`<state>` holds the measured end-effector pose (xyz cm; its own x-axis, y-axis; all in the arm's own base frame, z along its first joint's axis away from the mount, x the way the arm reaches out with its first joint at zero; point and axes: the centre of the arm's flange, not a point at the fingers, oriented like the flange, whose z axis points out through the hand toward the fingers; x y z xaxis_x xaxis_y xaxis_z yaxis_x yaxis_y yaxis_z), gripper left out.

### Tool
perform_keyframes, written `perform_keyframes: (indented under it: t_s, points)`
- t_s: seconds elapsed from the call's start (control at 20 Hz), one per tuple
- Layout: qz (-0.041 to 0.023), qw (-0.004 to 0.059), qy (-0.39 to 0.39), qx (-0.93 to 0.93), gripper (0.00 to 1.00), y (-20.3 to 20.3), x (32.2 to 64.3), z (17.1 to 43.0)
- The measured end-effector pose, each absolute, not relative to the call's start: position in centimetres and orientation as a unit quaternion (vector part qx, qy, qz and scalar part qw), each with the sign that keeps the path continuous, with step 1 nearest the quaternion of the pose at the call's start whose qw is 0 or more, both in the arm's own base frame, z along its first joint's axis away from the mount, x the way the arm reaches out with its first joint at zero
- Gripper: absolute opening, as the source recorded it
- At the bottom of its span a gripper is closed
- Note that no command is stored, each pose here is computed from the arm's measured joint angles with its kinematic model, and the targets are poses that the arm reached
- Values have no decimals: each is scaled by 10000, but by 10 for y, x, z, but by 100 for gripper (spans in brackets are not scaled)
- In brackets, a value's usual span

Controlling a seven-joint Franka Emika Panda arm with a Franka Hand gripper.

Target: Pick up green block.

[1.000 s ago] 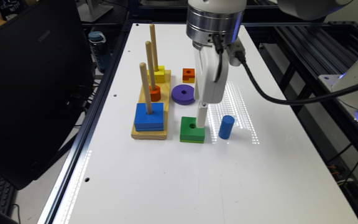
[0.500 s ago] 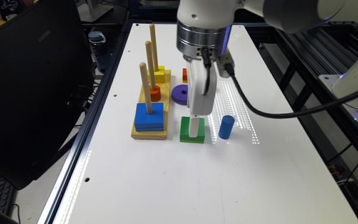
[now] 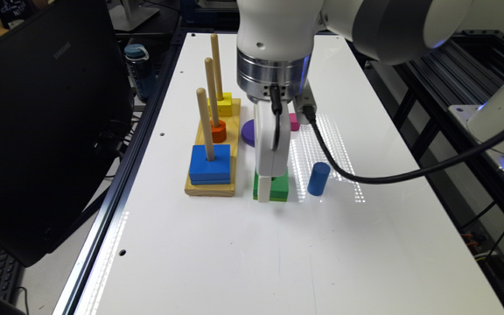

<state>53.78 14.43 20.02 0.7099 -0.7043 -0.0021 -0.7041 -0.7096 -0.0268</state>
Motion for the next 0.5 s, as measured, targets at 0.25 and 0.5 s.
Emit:
perform_keyframes:
  t_s: [0.25, 0.5]
  points:
    - [-58, 110, 3790, -9253, 100, 146, 539, 199]
    - [2, 98, 3789, -9254, 100, 145, 538, 175]
